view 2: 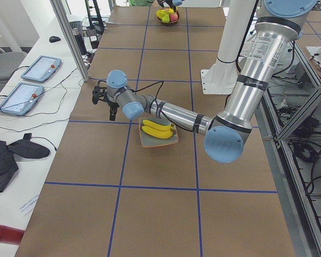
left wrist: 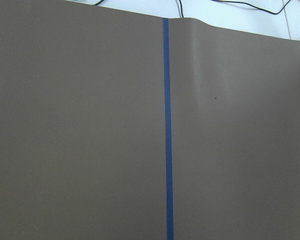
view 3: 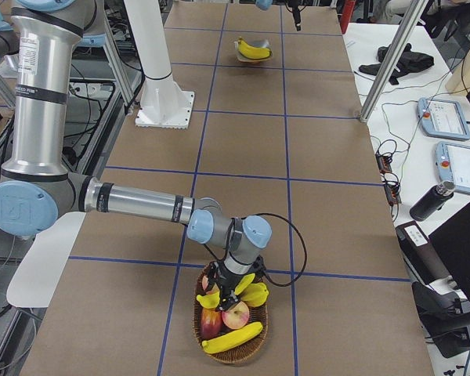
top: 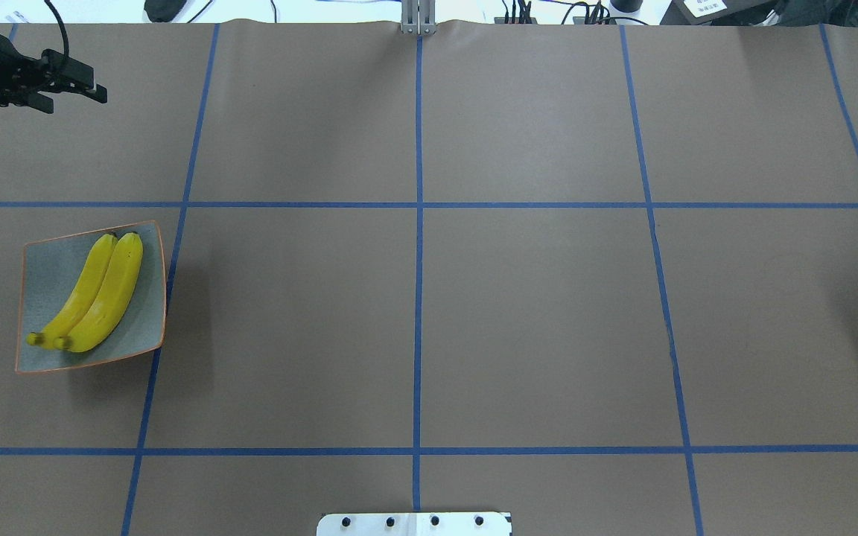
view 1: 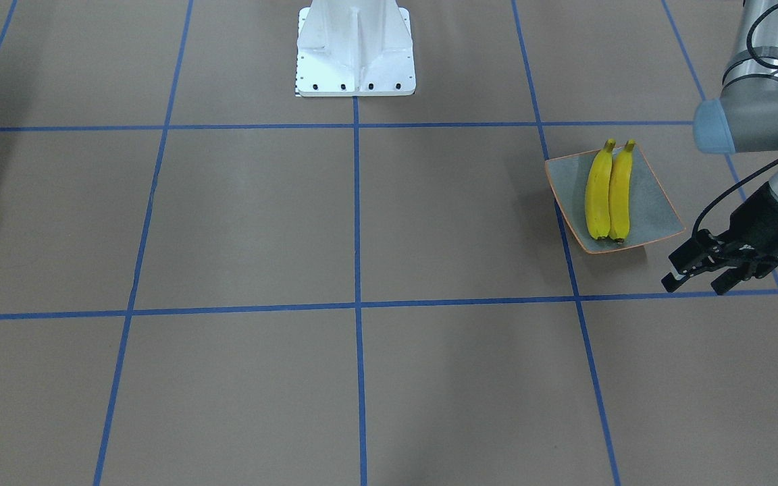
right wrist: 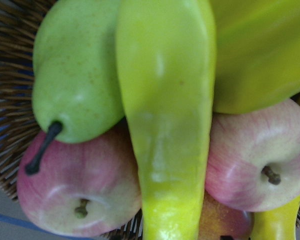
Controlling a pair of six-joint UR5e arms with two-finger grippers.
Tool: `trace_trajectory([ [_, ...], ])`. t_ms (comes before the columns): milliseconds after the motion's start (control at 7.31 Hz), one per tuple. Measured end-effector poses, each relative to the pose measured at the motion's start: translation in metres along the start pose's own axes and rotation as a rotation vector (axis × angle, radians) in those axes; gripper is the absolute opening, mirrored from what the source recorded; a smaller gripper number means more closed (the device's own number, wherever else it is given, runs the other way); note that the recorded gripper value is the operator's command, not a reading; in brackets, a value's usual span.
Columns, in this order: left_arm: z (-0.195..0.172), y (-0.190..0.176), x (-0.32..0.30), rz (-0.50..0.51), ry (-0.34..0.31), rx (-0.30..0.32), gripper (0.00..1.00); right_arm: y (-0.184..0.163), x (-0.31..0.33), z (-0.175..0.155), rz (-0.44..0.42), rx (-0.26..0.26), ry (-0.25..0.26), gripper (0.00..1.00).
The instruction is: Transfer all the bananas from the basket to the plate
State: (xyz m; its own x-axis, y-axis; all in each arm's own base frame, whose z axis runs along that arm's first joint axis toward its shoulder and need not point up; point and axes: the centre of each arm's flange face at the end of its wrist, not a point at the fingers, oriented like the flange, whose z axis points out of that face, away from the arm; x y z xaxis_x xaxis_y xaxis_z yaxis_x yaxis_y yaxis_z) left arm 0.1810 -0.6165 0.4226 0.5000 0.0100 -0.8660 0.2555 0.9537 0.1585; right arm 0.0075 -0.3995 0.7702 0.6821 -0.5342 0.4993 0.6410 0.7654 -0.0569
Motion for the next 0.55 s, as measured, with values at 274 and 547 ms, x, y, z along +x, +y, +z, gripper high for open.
trace_trajectory([
  [274,-0.0004,0.0006,0.0005,0.000,0.001,0.000,1.00,-0.0001,0.0001,0.0017,-0.006,-0.003,0.000,0.00],
  [547,-0.0004,0.0009,0.0011,-0.002,0.001,-0.001,1.00,-0.0021,-0.0008,-0.0008,-0.018,0.003,0.004,0.00],
])
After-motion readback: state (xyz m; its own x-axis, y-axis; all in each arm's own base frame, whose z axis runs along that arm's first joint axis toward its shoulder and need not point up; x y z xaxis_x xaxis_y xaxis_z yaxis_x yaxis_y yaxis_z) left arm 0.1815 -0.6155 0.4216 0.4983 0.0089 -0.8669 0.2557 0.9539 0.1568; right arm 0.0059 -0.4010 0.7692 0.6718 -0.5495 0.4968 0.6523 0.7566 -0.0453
